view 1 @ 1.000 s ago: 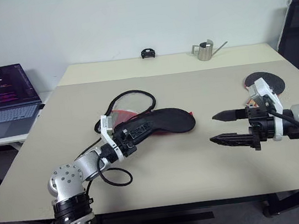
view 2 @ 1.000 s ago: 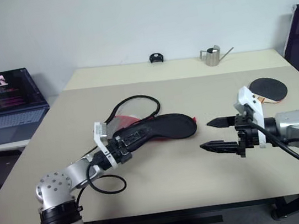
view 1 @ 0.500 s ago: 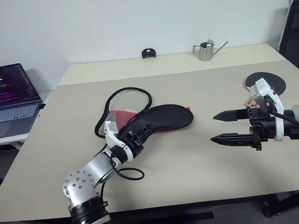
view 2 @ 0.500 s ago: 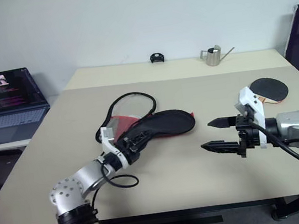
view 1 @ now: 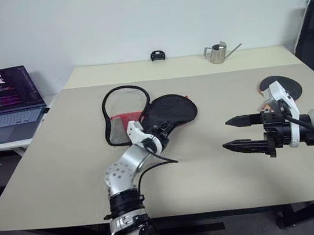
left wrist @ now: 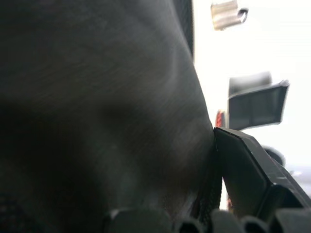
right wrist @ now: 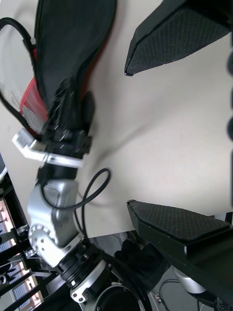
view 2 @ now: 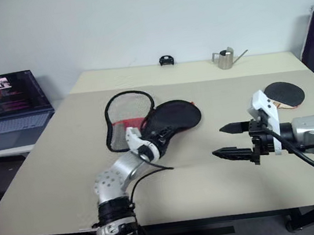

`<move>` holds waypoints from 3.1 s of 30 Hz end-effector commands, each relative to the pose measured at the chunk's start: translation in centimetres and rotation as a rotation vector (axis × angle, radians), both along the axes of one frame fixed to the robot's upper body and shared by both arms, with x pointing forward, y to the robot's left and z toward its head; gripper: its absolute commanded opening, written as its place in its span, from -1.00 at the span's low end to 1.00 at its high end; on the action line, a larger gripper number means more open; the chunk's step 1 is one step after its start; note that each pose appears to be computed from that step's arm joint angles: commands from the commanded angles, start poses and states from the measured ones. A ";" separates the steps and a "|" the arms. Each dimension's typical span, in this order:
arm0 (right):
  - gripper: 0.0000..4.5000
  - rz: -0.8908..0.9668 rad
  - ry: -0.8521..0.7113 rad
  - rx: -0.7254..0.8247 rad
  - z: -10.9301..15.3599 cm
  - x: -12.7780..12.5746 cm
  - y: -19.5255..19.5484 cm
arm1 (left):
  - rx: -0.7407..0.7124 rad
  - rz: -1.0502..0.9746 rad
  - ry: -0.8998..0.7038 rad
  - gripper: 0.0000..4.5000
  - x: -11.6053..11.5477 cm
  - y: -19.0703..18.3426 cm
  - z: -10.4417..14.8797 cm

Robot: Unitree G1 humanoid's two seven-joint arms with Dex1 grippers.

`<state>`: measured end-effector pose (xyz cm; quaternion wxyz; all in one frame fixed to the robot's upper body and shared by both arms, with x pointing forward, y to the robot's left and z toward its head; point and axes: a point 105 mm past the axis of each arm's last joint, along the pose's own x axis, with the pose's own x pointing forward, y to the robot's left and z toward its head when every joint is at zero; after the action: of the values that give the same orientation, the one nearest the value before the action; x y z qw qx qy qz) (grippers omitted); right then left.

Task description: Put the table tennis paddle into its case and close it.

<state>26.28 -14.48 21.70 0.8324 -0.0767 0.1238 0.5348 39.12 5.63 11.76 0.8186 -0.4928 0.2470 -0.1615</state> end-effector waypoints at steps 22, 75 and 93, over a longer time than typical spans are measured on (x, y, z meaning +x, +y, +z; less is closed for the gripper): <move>1.00 -0.014 -0.076 -0.009 1.3 -0.2 -0.3 | -0.048 -0.094 -0.046 0.99 1.6 -5.2 2.2; 1.00 -0.364 0.216 0.255 -2.3 9.4 8.1 | 0.843 -0.382 -0.876 0.99 -5.8 17.1 12.4; 1.00 -0.518 0.289 0.243 -6.8 14.2 11.4 | 0.894 -0.312 -0.881 0.99 -4.2 18.7 12.9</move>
<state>40.11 -3.95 12.91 0.9159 0.1334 0.2243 0.3050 35.08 24.51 22.90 0.9372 0.0334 0.0300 -0.3459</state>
